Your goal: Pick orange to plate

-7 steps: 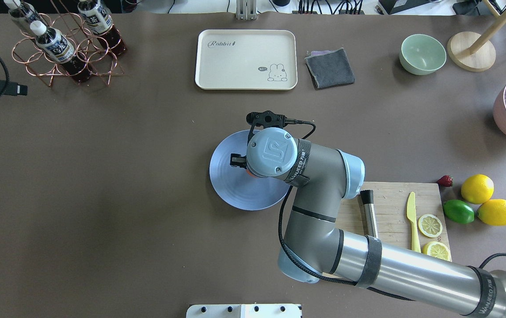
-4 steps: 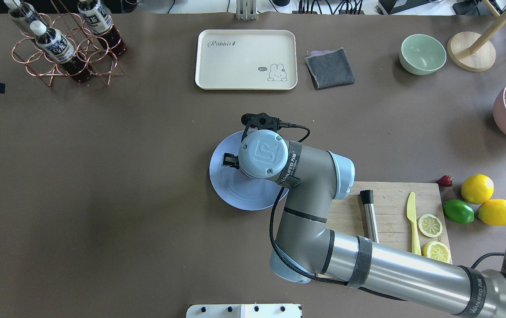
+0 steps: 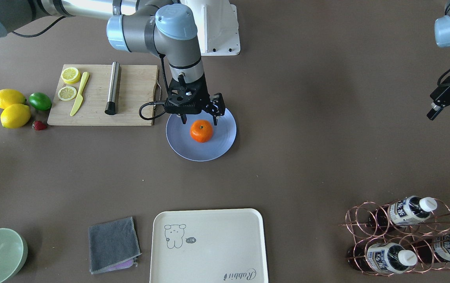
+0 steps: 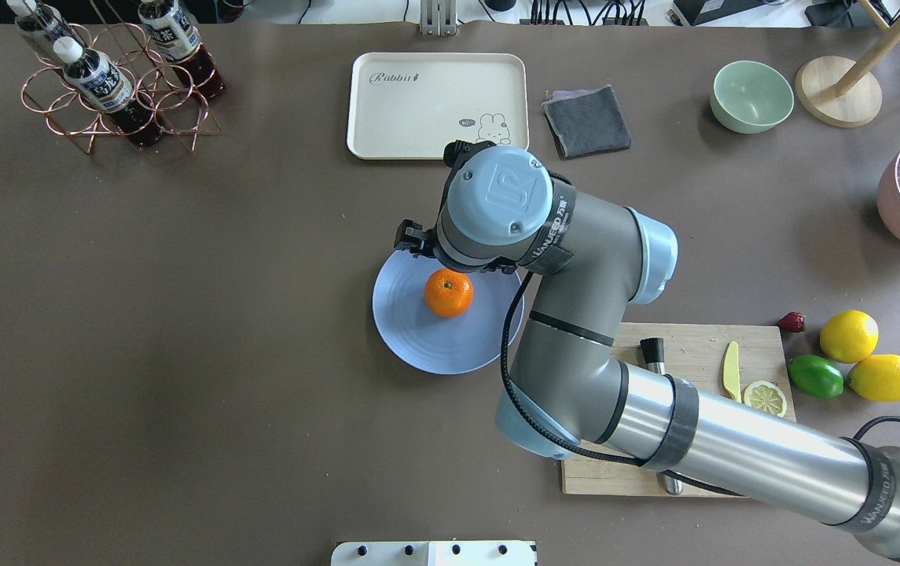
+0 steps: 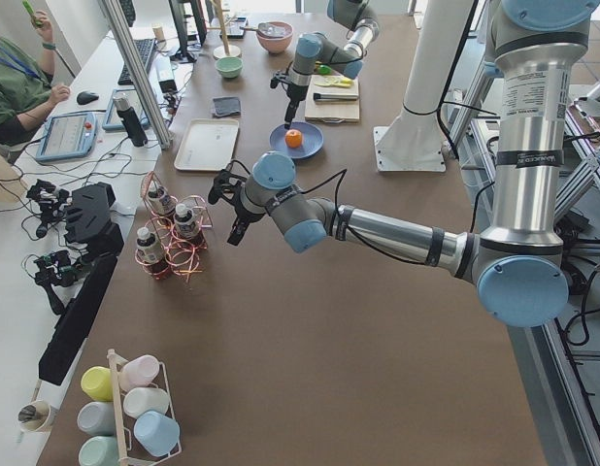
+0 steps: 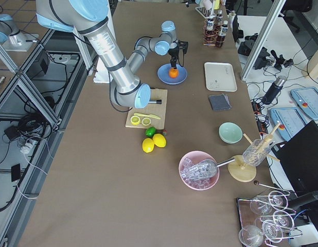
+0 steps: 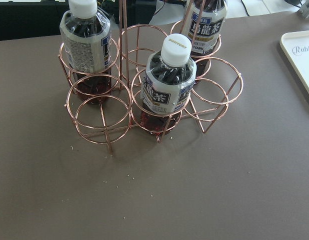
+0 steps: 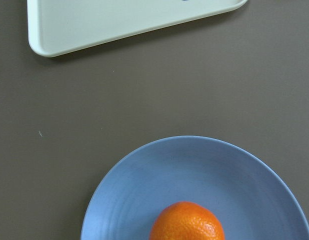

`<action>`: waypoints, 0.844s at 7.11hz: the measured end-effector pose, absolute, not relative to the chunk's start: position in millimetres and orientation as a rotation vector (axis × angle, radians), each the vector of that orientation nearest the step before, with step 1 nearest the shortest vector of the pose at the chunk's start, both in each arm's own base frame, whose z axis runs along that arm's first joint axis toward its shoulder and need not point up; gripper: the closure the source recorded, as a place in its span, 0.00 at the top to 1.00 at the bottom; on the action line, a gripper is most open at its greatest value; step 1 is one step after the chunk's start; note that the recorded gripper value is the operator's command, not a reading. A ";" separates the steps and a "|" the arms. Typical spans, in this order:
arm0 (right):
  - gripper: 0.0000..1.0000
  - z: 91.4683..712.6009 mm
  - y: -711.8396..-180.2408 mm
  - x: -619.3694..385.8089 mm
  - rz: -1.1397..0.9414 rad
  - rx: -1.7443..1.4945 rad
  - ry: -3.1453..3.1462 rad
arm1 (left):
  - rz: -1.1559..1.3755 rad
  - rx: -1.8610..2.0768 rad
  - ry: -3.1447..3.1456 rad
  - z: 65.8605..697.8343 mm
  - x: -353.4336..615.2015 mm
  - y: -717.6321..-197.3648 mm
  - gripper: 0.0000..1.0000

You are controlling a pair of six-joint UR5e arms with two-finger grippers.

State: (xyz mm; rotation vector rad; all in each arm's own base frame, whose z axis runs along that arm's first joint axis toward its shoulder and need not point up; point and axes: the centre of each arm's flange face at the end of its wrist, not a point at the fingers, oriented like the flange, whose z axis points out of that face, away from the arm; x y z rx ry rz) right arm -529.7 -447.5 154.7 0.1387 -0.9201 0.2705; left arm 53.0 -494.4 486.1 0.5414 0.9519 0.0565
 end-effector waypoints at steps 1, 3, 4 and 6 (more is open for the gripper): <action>1.00 152.5 -452.5 -483.6 0.241 0.129 -0.911 | 0.083 0.548 0.931 507.5 26.0 -477.5 0.98; 1.00 201.5 -473.7 -370.3 0.158 0.110 -0.871 | 0.183 0.551 0.848 559.0 -6.1 -438.7 0.98; 1.00 241.7 -487.7 -311.6 0.109 0.102 -0.852 | 0.196 0.532 0.818 570.8 -16.6 -431.9 0.98; 1.00 332.5 -506.6 -191.2 0.027 0.088 -0.821 | 0.160 0.467 0.751 574.2 -28.3 -442.6 0.98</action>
